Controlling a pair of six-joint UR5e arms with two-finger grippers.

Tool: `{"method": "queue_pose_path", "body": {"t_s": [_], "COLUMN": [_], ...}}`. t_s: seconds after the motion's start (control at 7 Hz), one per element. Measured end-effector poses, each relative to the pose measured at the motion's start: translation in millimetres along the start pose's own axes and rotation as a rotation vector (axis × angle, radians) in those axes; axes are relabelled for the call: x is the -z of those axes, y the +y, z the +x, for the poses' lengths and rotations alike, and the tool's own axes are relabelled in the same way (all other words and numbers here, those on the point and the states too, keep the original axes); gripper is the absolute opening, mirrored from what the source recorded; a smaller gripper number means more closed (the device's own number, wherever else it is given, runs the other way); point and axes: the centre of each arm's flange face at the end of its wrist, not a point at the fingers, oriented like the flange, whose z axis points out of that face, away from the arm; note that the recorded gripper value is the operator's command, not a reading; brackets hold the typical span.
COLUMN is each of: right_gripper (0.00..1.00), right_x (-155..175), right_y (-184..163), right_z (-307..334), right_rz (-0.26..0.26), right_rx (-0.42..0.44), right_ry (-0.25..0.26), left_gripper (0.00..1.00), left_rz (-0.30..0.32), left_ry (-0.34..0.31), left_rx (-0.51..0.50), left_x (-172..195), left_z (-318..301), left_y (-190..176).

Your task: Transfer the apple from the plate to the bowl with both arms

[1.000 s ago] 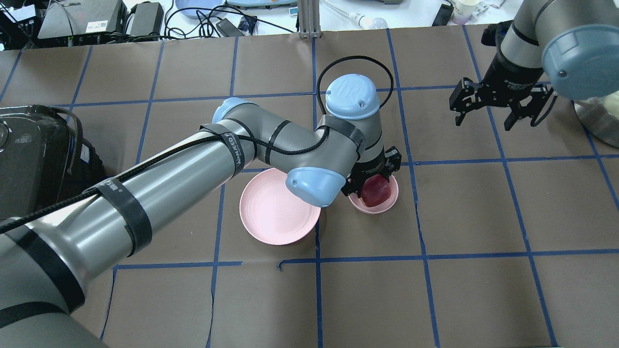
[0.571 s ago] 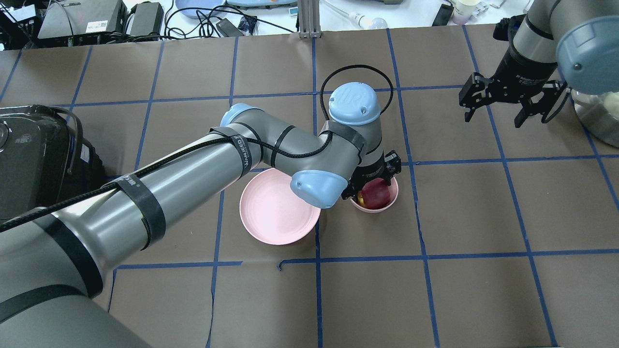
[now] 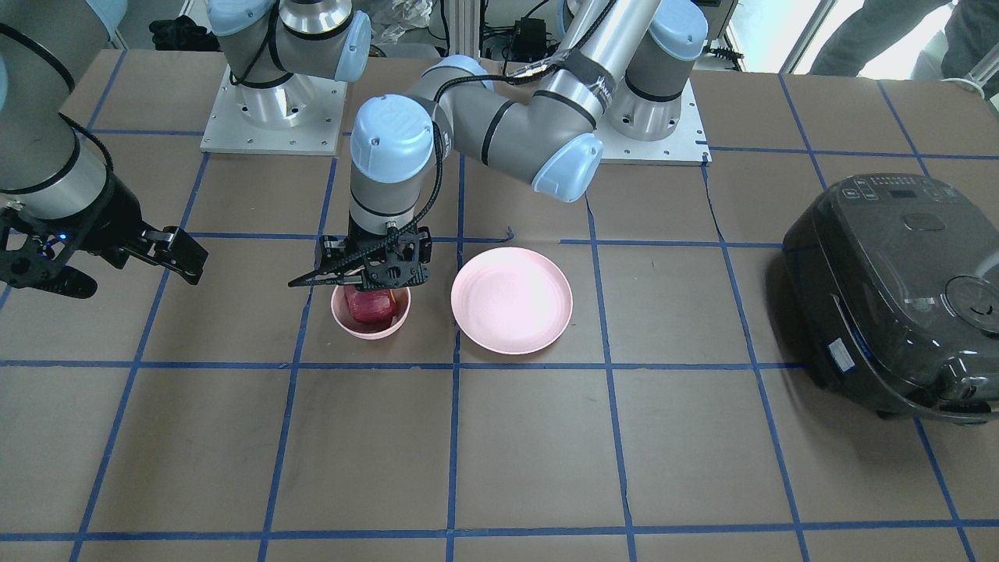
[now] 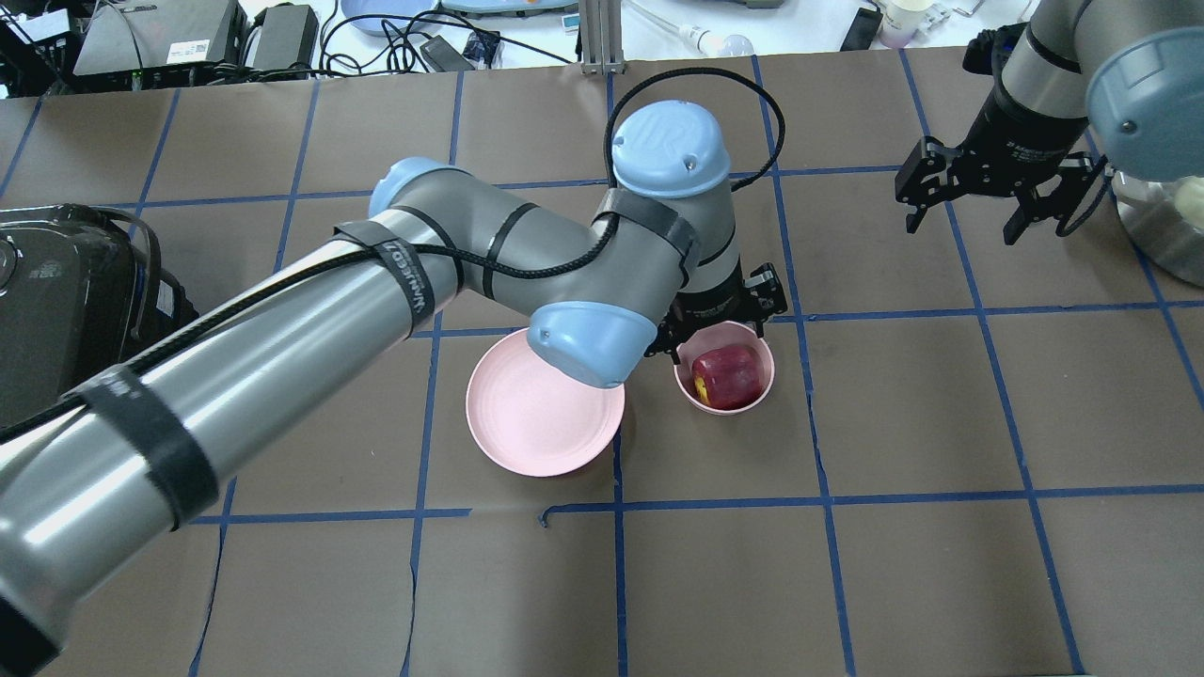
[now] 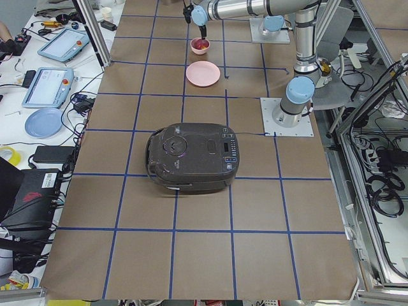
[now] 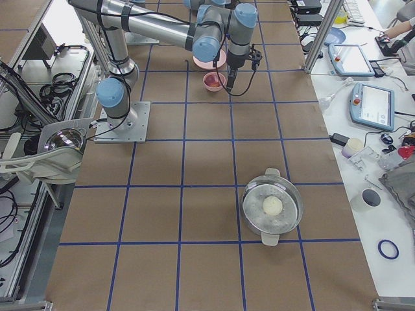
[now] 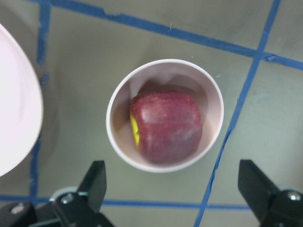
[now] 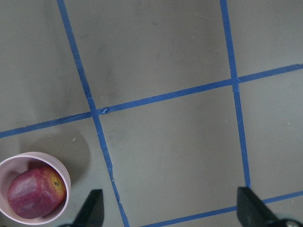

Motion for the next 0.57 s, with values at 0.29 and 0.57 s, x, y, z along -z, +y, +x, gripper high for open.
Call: {"method": "queue_pose_path", "body": {"t_s": [0.29,0.57], "right_gripper": [1.0,1.0], "right_x": [32,52], "right_y": [17,36], "right_z": [-3,-23], "right_rz": [0.056,0.093], "right_rx": [0.0,0.041], "right_ry": [-0.004,-0.01], "left_gripper": [1.0,1.0], "left_rz": [-0.001,-0.014], "left_ry": [-0.009,-0.024], "left_rx": [-0.123,-0.161], "left_x": [90,165], "left_z": [-34,-92], "left_y": [17,15]}}
